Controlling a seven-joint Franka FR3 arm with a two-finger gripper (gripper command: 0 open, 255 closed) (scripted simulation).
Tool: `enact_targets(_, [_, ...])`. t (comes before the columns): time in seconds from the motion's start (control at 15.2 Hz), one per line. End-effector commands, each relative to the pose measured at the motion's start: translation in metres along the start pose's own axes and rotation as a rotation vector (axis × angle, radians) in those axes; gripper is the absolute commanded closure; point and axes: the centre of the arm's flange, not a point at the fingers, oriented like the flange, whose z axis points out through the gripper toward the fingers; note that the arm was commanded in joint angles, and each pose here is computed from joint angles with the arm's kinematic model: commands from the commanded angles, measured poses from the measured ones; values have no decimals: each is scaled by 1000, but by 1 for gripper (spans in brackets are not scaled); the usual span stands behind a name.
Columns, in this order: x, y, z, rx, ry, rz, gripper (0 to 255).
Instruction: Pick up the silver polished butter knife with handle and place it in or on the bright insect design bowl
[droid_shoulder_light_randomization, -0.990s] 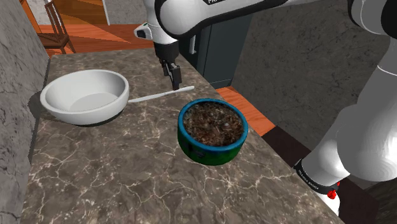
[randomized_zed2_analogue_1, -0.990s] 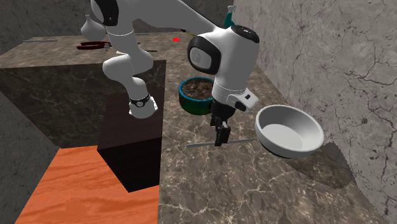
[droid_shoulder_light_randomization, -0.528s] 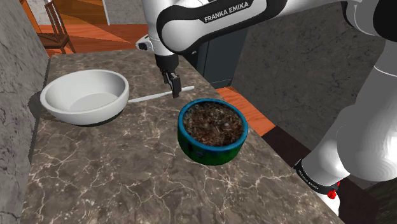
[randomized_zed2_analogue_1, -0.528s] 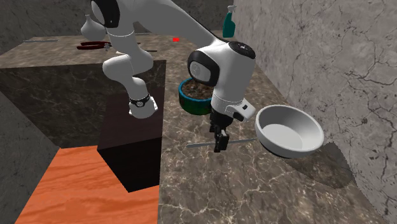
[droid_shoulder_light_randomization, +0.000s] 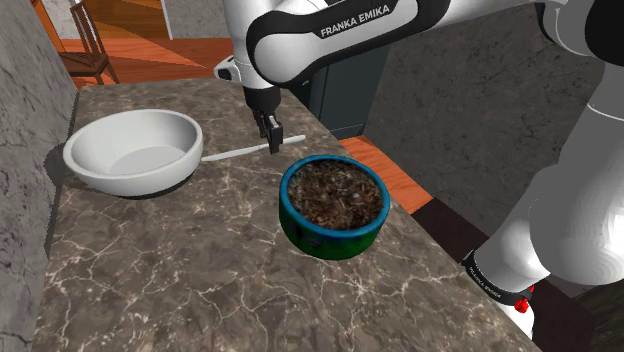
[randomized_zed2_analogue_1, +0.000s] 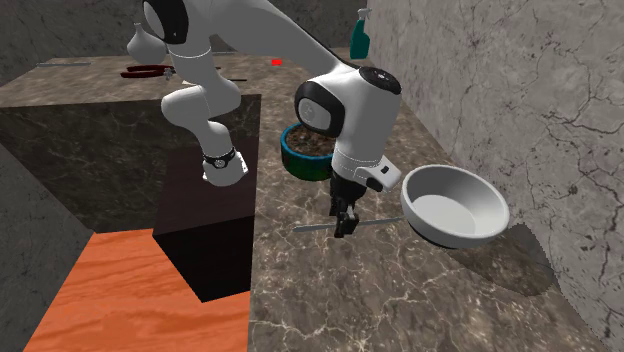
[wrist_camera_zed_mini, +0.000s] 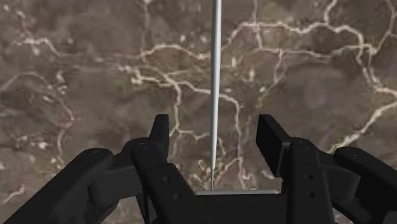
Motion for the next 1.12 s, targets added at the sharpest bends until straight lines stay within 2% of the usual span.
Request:
enact_targets(0.0, [0,0,0,0,0,0,255])
enact_targets(0.53, [0,0,0,0,0,0,255])
enact_targets(1.06, [-6,2,-42,0,0,0,255])
